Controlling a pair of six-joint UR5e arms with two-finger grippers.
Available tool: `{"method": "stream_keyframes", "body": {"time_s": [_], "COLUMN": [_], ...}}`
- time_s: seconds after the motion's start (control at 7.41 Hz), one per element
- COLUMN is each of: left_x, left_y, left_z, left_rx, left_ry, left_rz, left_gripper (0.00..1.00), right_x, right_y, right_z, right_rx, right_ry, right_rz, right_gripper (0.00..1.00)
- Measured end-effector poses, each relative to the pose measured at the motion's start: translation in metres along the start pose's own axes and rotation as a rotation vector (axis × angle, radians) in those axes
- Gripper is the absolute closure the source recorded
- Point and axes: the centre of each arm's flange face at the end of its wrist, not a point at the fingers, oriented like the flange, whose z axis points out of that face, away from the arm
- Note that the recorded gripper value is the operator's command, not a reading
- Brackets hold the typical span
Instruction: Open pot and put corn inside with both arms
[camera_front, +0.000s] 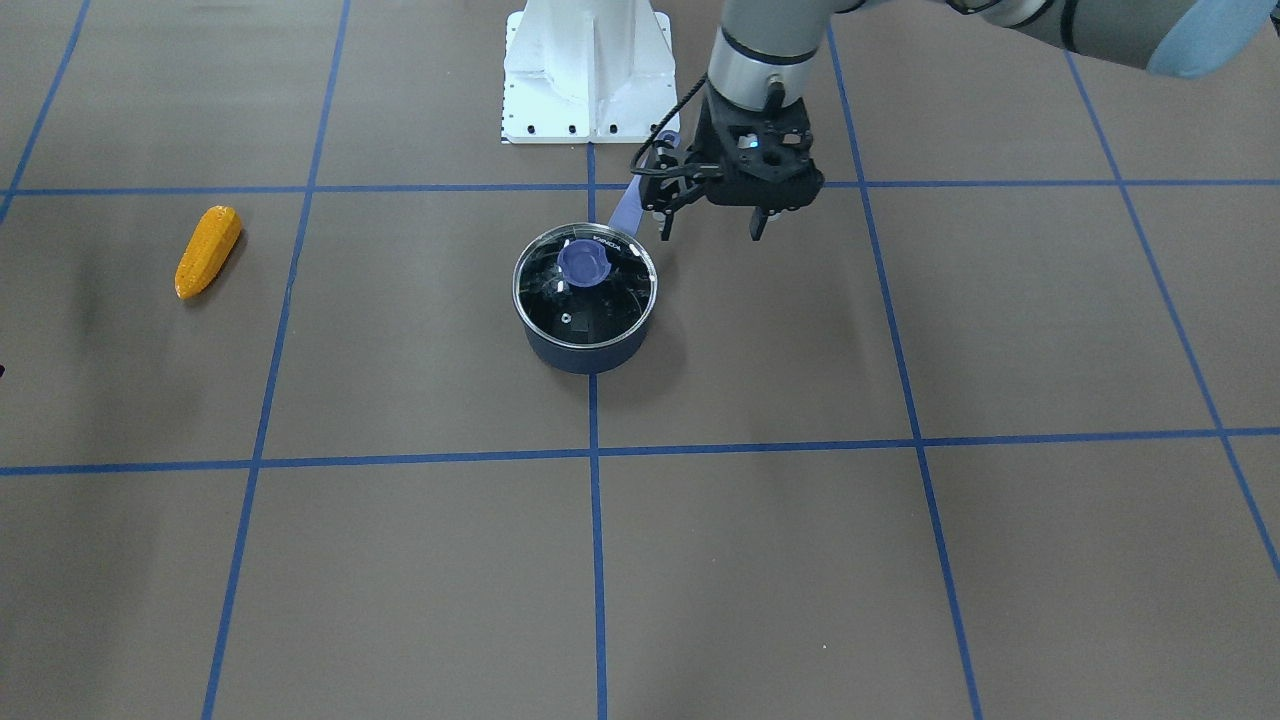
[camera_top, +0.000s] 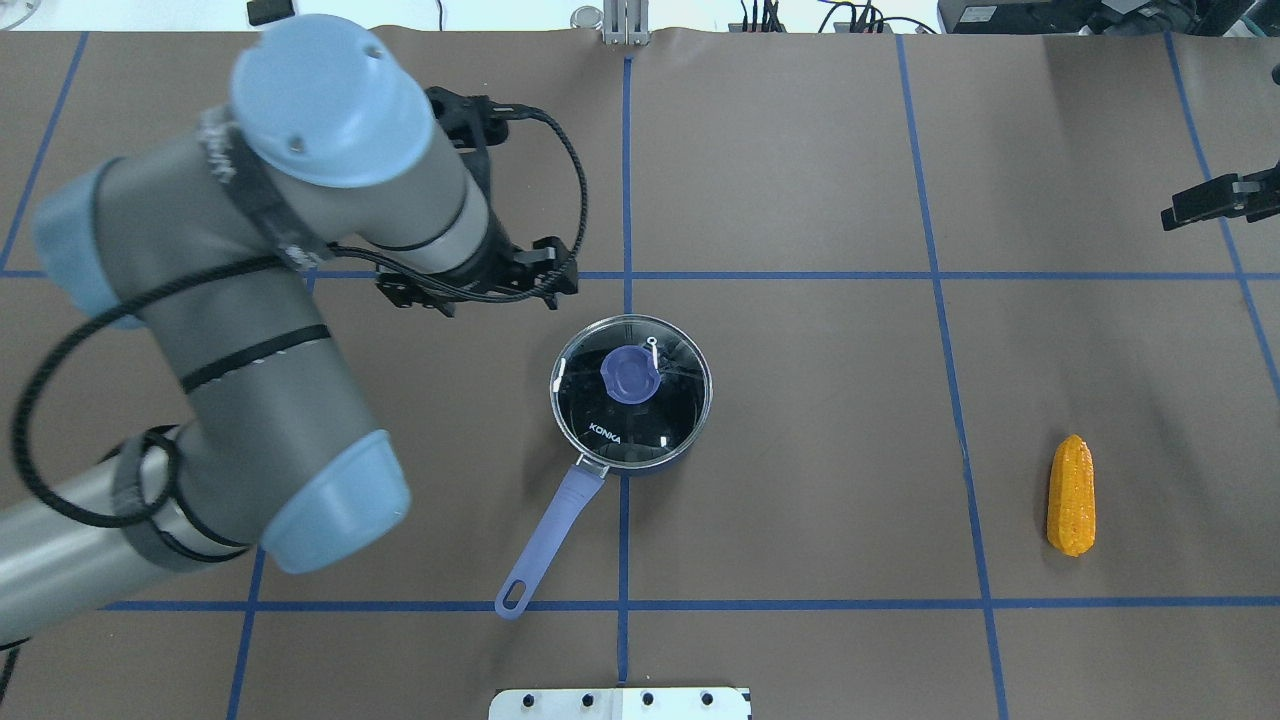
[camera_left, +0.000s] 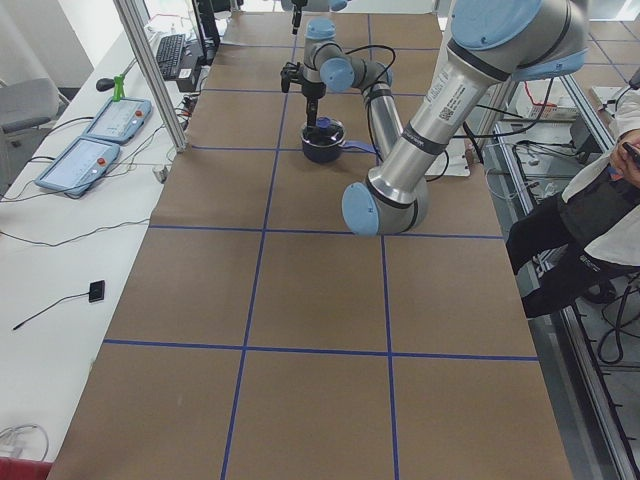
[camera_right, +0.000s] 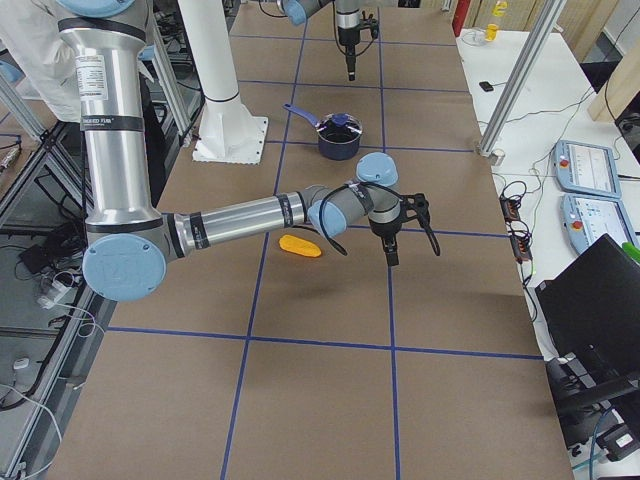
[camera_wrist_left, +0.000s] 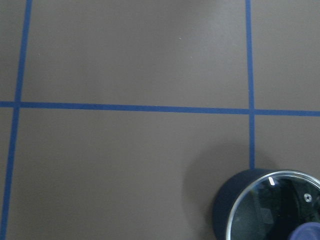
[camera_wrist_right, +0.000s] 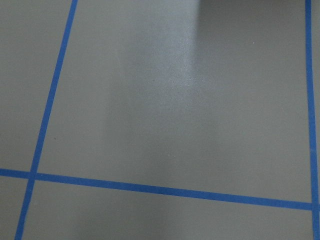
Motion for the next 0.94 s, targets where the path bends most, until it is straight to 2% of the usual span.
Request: {"method": "stream_keyframes", "body": {"time_s": [0.4,0.94], "left_x": [0.082,0.098], "left_y": [0.023,0.023], "left_z": [0.05,0.09], "left_rx": [-0.006,-0.012], "left_ry": [-0.051,-0.04], "left_rz": [0.001,0.012], "left_gripper": [0.01,0.02], "right_x": [0.001,0.0], "right_y": [0.003,0.003], "right_z": [0.001,0.001], "right_rx": [0.003,0.003], "right_ry": [-0.002,-0.003], "right_rz": [-0.004,-0.006], "right_gripper": [0.0,0.0]}}
